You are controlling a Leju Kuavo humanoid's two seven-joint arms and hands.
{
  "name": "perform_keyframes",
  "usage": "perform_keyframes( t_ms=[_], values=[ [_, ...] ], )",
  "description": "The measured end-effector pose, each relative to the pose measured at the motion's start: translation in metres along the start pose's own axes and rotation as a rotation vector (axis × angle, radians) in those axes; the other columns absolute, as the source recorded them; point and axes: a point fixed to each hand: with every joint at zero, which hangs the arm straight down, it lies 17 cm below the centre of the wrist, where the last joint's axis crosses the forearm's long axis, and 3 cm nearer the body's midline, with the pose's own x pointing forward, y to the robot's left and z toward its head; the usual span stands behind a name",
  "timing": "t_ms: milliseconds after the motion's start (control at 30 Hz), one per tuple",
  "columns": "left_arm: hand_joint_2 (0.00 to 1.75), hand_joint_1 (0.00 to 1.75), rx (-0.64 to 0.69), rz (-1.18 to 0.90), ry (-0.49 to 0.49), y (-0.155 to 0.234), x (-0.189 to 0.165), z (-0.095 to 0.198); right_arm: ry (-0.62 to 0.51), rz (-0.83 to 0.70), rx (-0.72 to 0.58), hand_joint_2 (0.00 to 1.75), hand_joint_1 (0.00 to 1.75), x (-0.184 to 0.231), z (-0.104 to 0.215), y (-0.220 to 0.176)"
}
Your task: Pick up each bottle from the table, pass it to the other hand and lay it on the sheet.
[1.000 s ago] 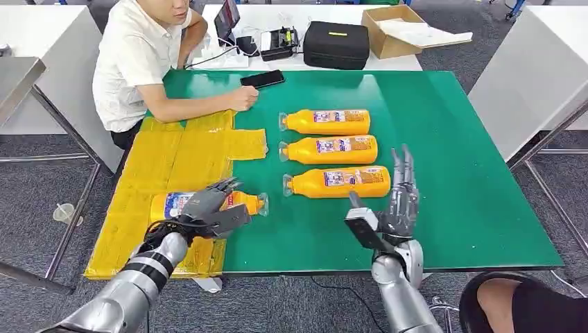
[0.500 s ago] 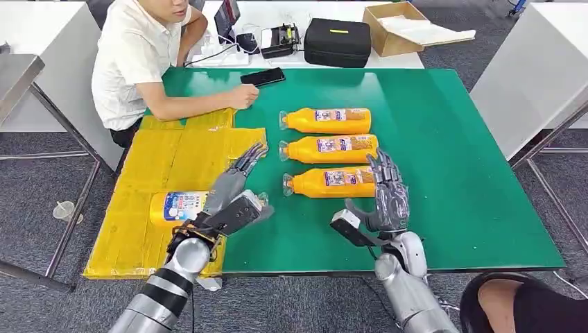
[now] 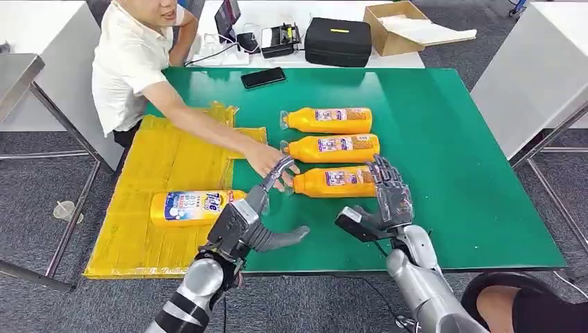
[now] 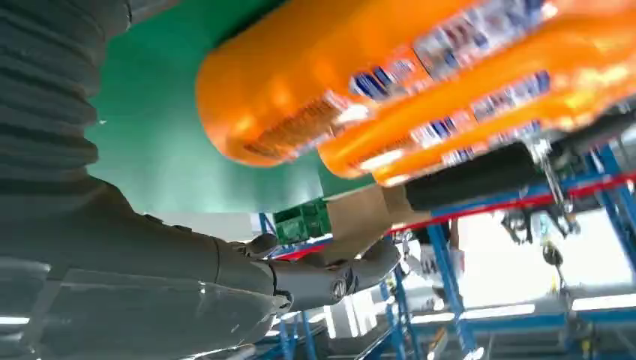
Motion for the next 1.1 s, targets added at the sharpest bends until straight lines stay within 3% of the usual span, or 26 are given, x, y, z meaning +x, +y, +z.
perform_keyframes(
  t_ms=[1100],
  values=[
    [1.75, 0.0, 0.011, -0.008, -0.003, -0.011, 0.002, 0.003, 0.124, 0.084, 0.341, 1.75, 0.0, -0.066, 0.027, 0.051]
  ],
)
